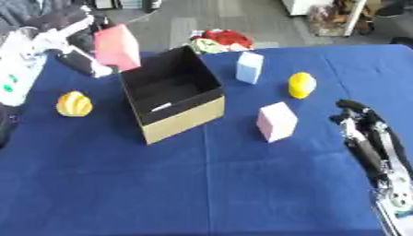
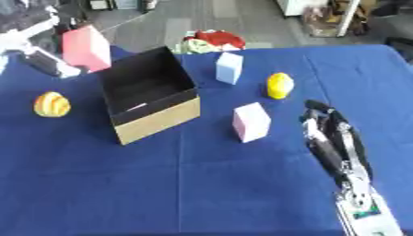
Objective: Pick up objects on the table and place them in the box.
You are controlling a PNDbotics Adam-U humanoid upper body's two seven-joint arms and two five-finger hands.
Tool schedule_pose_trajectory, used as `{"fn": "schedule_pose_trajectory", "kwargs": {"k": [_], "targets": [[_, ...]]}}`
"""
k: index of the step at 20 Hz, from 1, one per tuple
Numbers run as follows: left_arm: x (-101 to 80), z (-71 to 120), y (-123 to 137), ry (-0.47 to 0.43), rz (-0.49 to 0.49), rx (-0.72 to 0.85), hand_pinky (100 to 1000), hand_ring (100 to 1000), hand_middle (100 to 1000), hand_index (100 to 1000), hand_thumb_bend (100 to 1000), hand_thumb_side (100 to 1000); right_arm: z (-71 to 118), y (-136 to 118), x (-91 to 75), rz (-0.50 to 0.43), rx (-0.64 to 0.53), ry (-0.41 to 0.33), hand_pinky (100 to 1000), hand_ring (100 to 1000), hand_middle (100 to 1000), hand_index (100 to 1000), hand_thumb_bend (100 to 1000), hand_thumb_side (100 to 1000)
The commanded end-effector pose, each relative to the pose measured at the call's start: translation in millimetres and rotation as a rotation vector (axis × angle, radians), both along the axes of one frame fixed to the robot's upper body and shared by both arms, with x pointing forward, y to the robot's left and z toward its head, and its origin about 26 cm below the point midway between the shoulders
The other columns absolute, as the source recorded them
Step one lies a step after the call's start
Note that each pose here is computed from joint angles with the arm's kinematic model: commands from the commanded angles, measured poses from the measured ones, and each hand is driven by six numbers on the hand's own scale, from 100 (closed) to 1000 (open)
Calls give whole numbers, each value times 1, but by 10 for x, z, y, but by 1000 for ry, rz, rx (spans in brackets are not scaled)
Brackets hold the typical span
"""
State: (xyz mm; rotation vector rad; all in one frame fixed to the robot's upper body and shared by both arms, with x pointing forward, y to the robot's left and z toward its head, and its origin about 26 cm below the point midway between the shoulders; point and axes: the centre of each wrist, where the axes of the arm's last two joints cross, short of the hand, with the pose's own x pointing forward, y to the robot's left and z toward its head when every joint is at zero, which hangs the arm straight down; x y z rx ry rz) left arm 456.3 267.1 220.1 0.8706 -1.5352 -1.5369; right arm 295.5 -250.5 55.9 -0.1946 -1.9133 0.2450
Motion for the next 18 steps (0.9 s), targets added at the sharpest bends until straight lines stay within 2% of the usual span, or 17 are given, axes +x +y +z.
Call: {"fn": "schedule_pose_trajectory", "kwargs": {"k": [1,3,5,7,9,11,13,15,18], "targets": [[120,-23,-131,-41,12,28,725,606,609,776,499,216,88,43,33,31,4,-27,820,715,795,816,100,560],[183,-130,-198,-48,17,46,752,651,658,828,585,291,97,54,39,38,5,-29,820,715,796,816,100,560],[211,-186,-250,-67,9,74,781,707,718,883,737,412,95,57,39,40,6,-28,820,715,796,816,100,560],[219,-197,-277,-90,2,98,801,742,763,906,820,485,95,55,38,39,6,-27,820,715,796,816,100,560],[218,-177,-271,-109,-1,109,811,757,789,917,856,517,94,55,38,38,7,-27,820,715,796,816,100,560],[205,-130,-229,-121,-5,110,811,757,790,914,853,518,94,54,37,38,7,-28,820,715,796,816,100,560],[170,-26,-152,-141,-7,98,806,745,775,898,808,475,91,47,35,35,6,-28,820,715,796,816,100,560],[110,142,-11,-158,-7,93,799,728,752,875,687,407,81,27,28,27,3,-24,820,715,796,816,100,560],[-4,382,266,-156,21,118,807,734,756,878,656,377,66,0,18,18,-3,-19,820,715,796,816,100,561]]}}
